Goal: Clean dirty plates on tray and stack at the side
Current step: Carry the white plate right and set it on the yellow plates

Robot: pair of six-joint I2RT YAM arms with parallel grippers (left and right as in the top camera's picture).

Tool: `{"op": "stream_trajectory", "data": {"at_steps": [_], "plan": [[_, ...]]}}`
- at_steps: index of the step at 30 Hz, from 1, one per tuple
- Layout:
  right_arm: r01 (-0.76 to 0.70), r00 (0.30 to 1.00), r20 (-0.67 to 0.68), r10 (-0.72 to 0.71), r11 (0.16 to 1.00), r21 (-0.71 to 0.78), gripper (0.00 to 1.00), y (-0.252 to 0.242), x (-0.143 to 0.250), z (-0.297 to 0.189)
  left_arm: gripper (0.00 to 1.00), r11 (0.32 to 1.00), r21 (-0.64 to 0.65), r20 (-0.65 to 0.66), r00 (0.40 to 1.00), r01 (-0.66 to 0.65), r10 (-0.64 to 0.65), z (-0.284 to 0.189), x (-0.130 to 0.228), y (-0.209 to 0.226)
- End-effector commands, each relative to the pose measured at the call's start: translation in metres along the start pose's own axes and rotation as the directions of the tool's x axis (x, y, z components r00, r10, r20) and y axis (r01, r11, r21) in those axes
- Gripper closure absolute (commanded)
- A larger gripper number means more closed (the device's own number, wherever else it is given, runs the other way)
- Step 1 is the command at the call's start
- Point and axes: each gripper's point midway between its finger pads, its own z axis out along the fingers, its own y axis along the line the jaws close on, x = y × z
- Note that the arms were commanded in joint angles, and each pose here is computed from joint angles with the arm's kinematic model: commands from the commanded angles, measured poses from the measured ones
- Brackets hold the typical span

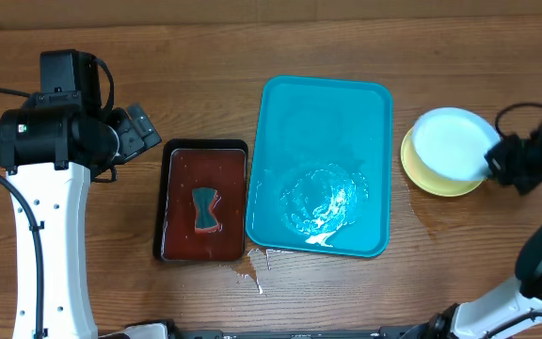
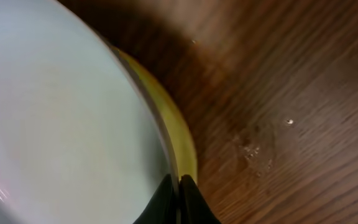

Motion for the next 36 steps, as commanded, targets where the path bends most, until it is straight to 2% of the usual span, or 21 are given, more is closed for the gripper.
{"op": "stream_trajectory", "data": {"at_steps": [1,2,3,5,7,12,15,18,19,20,21,22,23,24,27,30,36], "plan": [[-0.009,0.999,-0.039,0.007,0.998,-0.065,0.96,0.007,0.012,-0.003,0.0,1.0,-0.006,0.018,1.0,0.001,-0.001,-0.003,-0.004,0.001],[-0.004,0.999,-0.049,0.002,0.998,-0.055,0.93,0.007,0.016,-0.001,0.0,1.0,-0.006,0.018,1.0,0.001,-0.001,-0.003,-0.004,0.001],[0.008,0.998,-0.054,-0.01,0.999,-0.049,0.78,0.008,0.019,0.001,0.0,1.0,-0.006,0.018,1.0,0.001,-0.001,-0.003,-0.004,0.001],[0.028,0.998,-0.062,-0.03,0.999,-0.046,0.6,0.013,0.025,-0.001,0.0,1.0,-0.006,0.018,1.0,0.001,-0.001,-0.003,-0.004,0.001],[0.058,0.997,-0.051,-0.061,0.997,-0.053,0.49,0.021,0.03,-0.006,0.0,1.0,-0.006,0.018,1.0,0.001,-0.001,-0.003,-0.004,0.001],[0.212,0.977,0.047,-0.207,0.968,-0.132,0.45,0.057,0.053,-0.045,0.0,1.0,-0.006,0.018,1.0,0.001,-0.001,-0.003,-0.004,0.001],[0.394,0.918,0.141,-0.371,0.896,-0.206,0.44,0.087,0.083,-0.081,0.0,1.0,-0.006,0.018,1.0,0.001,-0.001,-0.003,-0.004,0.001],[0.626,0.779,0.268,-0.566,0.728,-0.28,0.41,0.12,0.138,-0.125,0.0,1.0,-0.006,0.018,1.0,0.001,-0.001,-0.003,-0.004,0.001],[0.705,0.709,0.321,-0.628,0.647,-0.29,0.33,0.129,0.157,-0.139,0.0,1.0,-0.006,0.018,1.0,0.001,-0.001,-0.003,-0.004,0.001],[0.772,0.636,0.371,-0.676,0.565,-0.292,0.17,0.136,0.176,-0.152,0.0,1.0,-0.006,0.018,1.0,0.001,-0.001,-0.003,-0.004,0.001],[0.813,0.582,0.406,-0.704,0.506,-0.288,0.09,0.14,0.191,-0.162,0.0,1.0,-0.006,0.018,1.0,0.001,-0.001,-0.003,-0.004,0.001],[0.868,0.497,0.458,-0.737,0.404,-0.29,0.0,0.143,0.22,-0.178,0.0,1.0,-0.006,0.018,1.0,0.001,-0.001,-0.003,-0.004,0.001],[0.882,0.47,0.475,-0.744,0.369,-0.293,0.0,0.143,0.231,-0.185,0.0,1.0,-0.006,0.018,1.0,0.001,-0.001,-0.003,-0.004,0.001],[0.906,0.417,0.506,-0.755,0.299,-0.301,0.0,0.142,0.253,-0.196,0.0,1.0,-0.006,0.018,1.0,0.001,-0.001,-0.003,-0.004,0.001],[0.923,0.365,0.527,-0.768,0.227,-0.309,0.0,0.14,0.275,-0.205,0.0,1.0,-0.006,0.018,1.0,0.001,-0.001,-0.003,-0.004,0.001],[0.928,0.347,0.53,-0.774,0.202,-0.312,0.0,0.139,0.283,-0.206,0.0,1.0,-0.006,0.018,1.0,0.001,-0.001,-0.003,-0.004,0.001],[0.93,0.351,0.53,-0.772,0.22,-0.295,0.0,0.138,0.279,-0.205,0.0,1.0,-0.006,0.018,1.0,0.001,-0.001,-0.003,-0.004,0.001]]}}
